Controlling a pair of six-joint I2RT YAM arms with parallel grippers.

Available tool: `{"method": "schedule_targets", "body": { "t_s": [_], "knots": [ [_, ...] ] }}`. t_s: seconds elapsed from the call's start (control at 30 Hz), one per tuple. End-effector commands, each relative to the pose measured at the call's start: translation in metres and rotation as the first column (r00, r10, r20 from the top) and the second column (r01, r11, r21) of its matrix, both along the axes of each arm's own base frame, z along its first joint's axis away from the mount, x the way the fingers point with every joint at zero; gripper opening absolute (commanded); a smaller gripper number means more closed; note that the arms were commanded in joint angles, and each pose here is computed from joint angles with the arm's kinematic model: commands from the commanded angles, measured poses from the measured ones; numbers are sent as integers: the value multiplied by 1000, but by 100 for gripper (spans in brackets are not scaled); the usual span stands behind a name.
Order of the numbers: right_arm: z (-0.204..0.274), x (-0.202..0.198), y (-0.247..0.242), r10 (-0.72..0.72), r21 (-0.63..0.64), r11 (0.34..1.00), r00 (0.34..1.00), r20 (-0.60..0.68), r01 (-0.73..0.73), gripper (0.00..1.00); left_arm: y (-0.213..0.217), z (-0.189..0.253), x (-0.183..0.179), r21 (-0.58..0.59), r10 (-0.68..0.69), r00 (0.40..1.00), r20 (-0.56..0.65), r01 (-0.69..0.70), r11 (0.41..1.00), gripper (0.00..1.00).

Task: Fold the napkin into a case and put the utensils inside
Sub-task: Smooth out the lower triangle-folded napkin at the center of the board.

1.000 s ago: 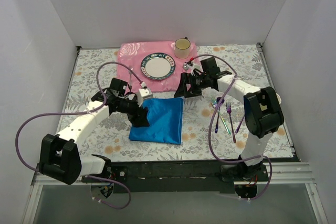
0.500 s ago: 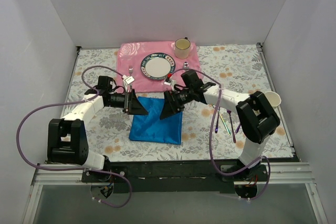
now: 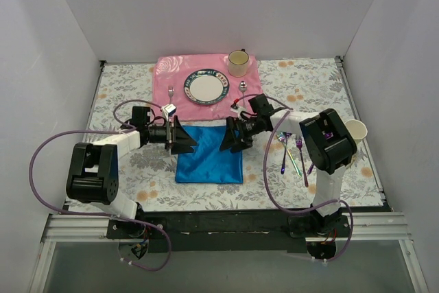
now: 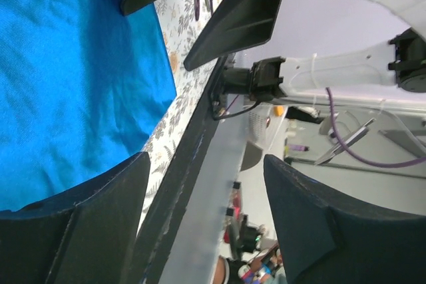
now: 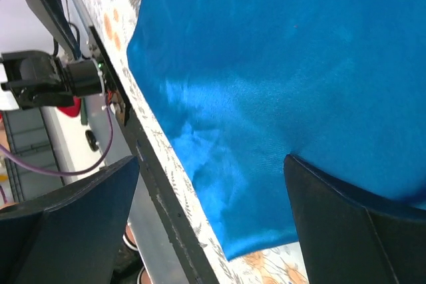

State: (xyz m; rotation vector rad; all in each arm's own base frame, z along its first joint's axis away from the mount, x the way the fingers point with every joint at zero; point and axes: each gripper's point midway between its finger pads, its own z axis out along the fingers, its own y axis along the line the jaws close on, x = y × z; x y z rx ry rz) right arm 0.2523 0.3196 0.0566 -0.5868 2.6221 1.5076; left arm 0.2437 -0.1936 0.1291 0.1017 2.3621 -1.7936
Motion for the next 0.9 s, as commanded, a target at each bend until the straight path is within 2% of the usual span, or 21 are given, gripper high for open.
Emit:
{"method": "schedule_targets", "body": {
  "t_s": [0.0, 0.03, 0.07, 0.1, 0.13, 0.17, 0.2, 0.23, 0.27, 0.3, 0.43, 0.53, 0.6, 0.67, 0.87],
  "knots": [
    [-8, 23, -14, -51, -46, 998, 998, 42, 53, 98, -6, 9, 6, -69, 26, 1000, -14, -27, 997, 72],
    [2, 20, -10, -31, -7, 999, 999, 36, 31, 99, -9, 7, -2, -78, 20, 999, -41, -23, 997, 75],
    [19, 20, -5, -20, 47, 999, 998, 66, 17, 99, -12, 14, -5, -87, 22, 998, -56, -27, 996, 82],
    [31, 18, -2, -30, 86, 996, 999, 46, 26, 99, -15, 18, -6, -95, 25, 999, -32, -28, 995, 88],
    [47, 12, 1, -12, 146, 989, 999, 38, 7, 99, -20, 13, -18, -96, 13, 998, -59, -19, 995, 98],
    [62, 0, 1, -8, 181, 983, 999, 50, -1, 99, -24, 22, -24, -108, 22, 995, -100, -33, 994, 98],
    [77, 1, 6, -22, 232, 973, 997, 70, 5, 99, -27, 22, -25, -108, 42, 996, -84, -51, 993, 98],
    [86, -8, 8, -7, 258, 966, 998, 68, -11, 99, -34, 14, -43, -106, 27, 991, -128, -41, 994, 98],
    [98, -17, 8, -5, 282, 959, 997, 76, -16, 99, -39, 23, -49, -138, 24, 996, -83, -36, 990, 98],
    [93, -28, 7, 1, 292, 956, 998, 61, -19, 99, -43, 26, -56, -152, 31, 987, -155, -55, 987, 98],
    [73, -73, 6, 21, 274, 962, 998, -66, -2, 99, -65, 14, -71, -125, 25, 985, -170, -47, 991, 98],
    [54, -81, 3, 10, 245, 969, 995, -103, 15, 99, -74, 8, -64, -113, 37, 982, -186, -59, 992, 98],
    [46, -80, 3, 8, 227, 974, 993, -116, 19, 99, -77, -1, -57, -76, 82, 972, -218, -101, 992, 98],
    [39, -76, 5, 4, 205, 978, 991, -134, 24, 99, -75, -24, -53, 12, 148, 950, -276, -151, 989, 98],
    [14, -78, -5, -48, 138, 987, 975, -215, 79, 98, -59, -69, -62, 216, 269, 896, -354, -201, 956, 98]
  ]
}}
